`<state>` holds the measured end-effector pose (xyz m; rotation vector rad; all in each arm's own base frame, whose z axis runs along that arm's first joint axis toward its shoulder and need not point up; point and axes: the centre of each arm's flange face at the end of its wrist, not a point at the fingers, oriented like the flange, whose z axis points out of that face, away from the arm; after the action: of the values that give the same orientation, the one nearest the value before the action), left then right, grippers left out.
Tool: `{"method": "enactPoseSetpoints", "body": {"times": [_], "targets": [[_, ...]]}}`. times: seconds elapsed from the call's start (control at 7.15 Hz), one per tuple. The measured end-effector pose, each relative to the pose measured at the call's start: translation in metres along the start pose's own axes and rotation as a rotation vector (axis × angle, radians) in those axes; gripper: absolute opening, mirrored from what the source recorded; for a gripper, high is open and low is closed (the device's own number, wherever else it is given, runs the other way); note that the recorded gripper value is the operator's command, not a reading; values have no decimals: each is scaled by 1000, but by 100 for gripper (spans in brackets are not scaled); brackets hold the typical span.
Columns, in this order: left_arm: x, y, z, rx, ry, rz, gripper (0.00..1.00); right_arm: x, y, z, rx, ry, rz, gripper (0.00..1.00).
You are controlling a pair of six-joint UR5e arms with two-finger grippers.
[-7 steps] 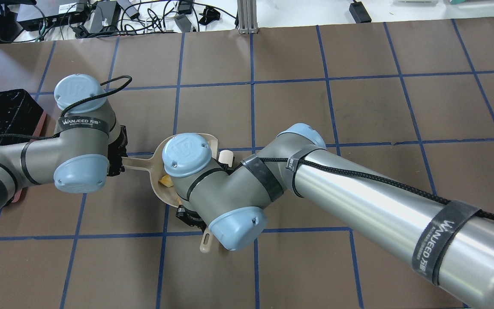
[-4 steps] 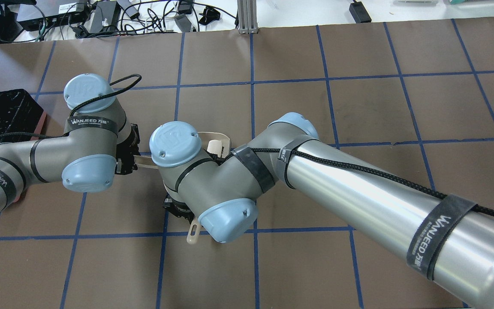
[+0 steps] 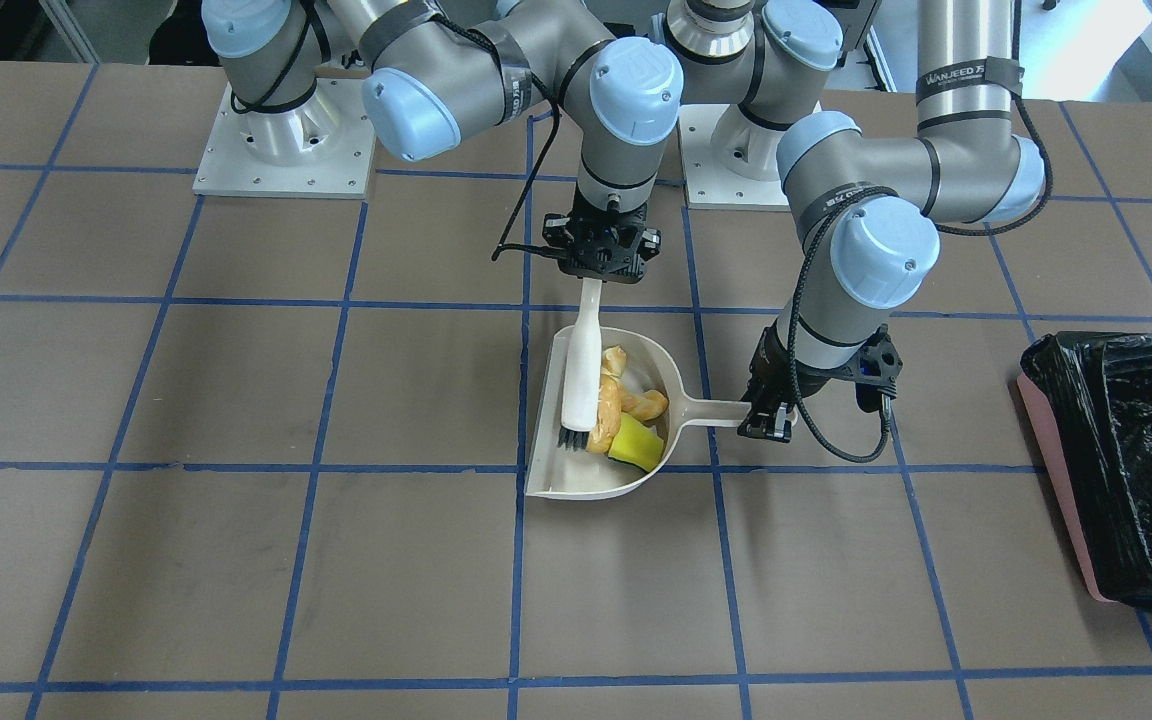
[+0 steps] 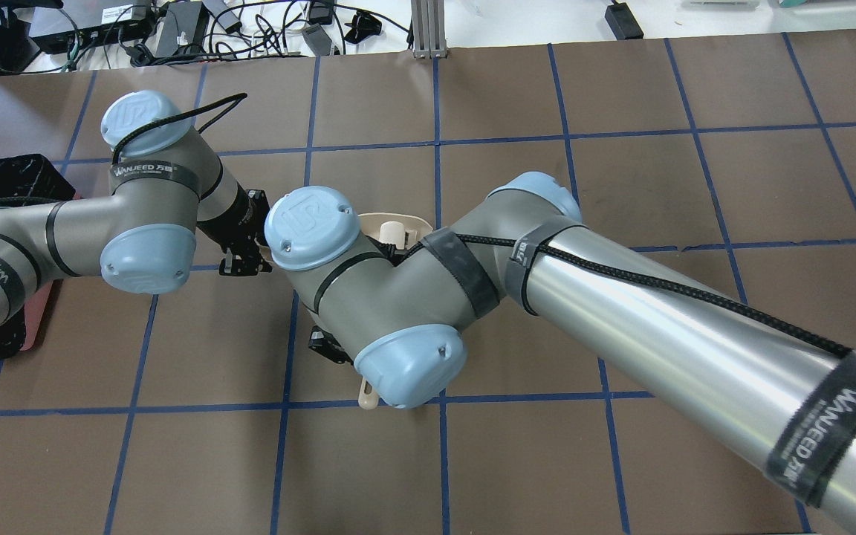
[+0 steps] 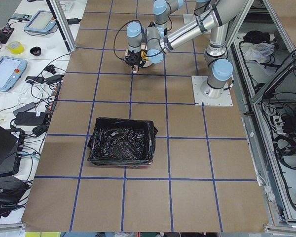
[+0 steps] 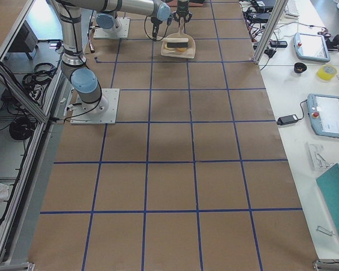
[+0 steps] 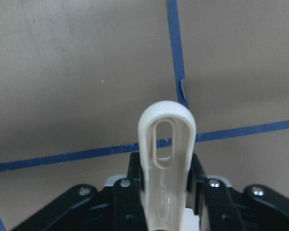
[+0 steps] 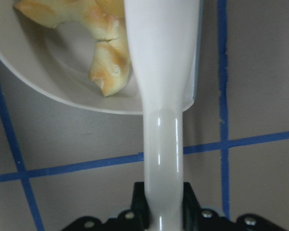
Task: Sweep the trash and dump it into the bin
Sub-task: 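Sweep the yellow potato into the dustpan with the right-held brush, then carry the loaded dustpan over the black bin with the left gripper while the right withdraws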
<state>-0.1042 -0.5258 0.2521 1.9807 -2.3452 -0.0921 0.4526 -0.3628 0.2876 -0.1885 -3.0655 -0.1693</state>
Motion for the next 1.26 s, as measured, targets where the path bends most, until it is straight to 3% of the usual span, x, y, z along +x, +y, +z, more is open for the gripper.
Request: {"method": "enactPoseSetpoints", "body": {"times": [0.28,0.84,1.26], "targets": [[5,1,4,-66,-12,13,0,24,-13,-18,21,30,-4,0],[18,-22,-14,-186,4,-25,0,88,-53,-45,-19,48,-57,0],[30,-64,-41,-206,8,-74,0,148,-98,-56,-39,40,-78,0]]}}
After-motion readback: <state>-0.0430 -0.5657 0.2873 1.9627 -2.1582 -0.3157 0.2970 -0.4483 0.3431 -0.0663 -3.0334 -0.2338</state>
